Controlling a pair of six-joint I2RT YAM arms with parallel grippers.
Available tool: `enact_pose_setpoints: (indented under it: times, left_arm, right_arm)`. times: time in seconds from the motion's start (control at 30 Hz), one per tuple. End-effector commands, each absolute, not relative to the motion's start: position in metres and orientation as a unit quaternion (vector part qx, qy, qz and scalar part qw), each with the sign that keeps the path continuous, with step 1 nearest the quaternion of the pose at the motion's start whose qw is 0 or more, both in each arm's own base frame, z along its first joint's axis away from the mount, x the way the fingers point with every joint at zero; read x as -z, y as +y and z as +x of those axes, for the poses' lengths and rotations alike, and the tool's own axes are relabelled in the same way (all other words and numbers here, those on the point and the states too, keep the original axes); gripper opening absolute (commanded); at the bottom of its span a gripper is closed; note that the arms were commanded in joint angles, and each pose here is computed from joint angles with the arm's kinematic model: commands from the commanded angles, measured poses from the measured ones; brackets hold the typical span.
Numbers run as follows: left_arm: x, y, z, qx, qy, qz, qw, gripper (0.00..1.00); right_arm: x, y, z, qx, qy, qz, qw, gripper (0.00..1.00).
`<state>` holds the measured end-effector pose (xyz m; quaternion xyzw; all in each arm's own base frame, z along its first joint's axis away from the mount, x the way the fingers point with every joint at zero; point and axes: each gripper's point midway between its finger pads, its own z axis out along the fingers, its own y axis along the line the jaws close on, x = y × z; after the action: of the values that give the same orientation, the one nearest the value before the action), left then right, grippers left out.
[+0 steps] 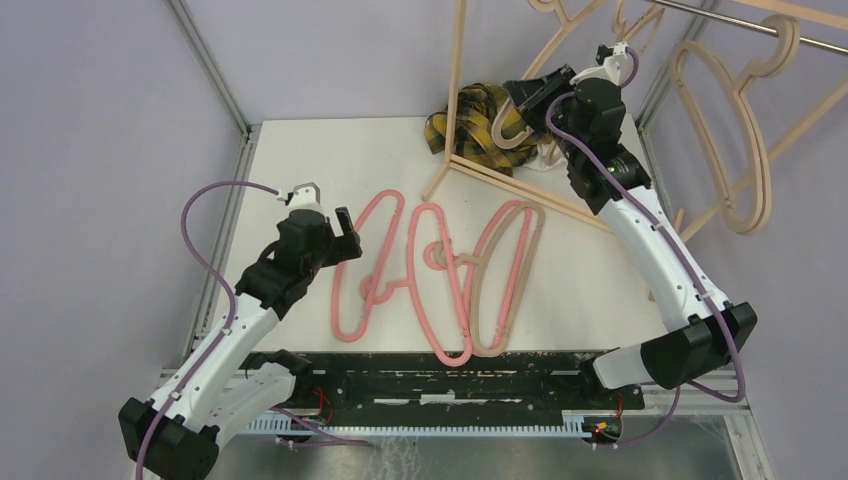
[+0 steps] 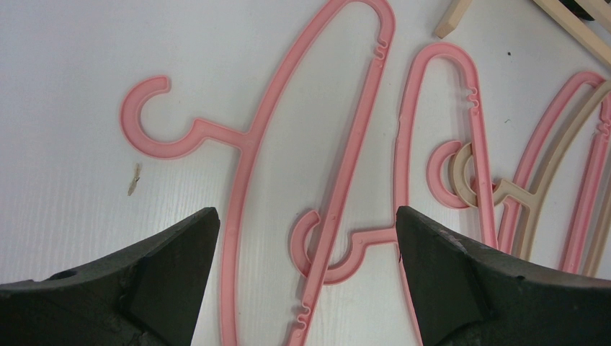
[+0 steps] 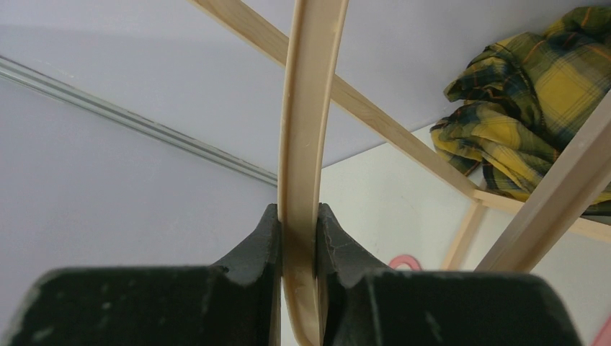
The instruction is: Organize the hangers
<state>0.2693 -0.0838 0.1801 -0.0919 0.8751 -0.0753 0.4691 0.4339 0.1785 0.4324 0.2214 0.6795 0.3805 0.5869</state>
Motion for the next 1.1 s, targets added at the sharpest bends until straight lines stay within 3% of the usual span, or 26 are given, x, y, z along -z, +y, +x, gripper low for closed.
enact_pose_setpoints:
  times: [0.0, 1.07]
  left_arm:
    - [-0.188, -0.086, 0.275, 0.086, 0.865, -0.094, 0.485, 0.99]
    - [-0.177, -0.09, 0.274, 0.092, 0.87, -0.091, 0.476, 0.99]
  right_arm:
    - [-0.433, 0.143, 0.428, -0.326, 0.671, 0.267, 0.61, 0.01]
    - [-0.41, 0.03, 0.371, -0.218, 0.618, 0.41, 0.635, 0.02]
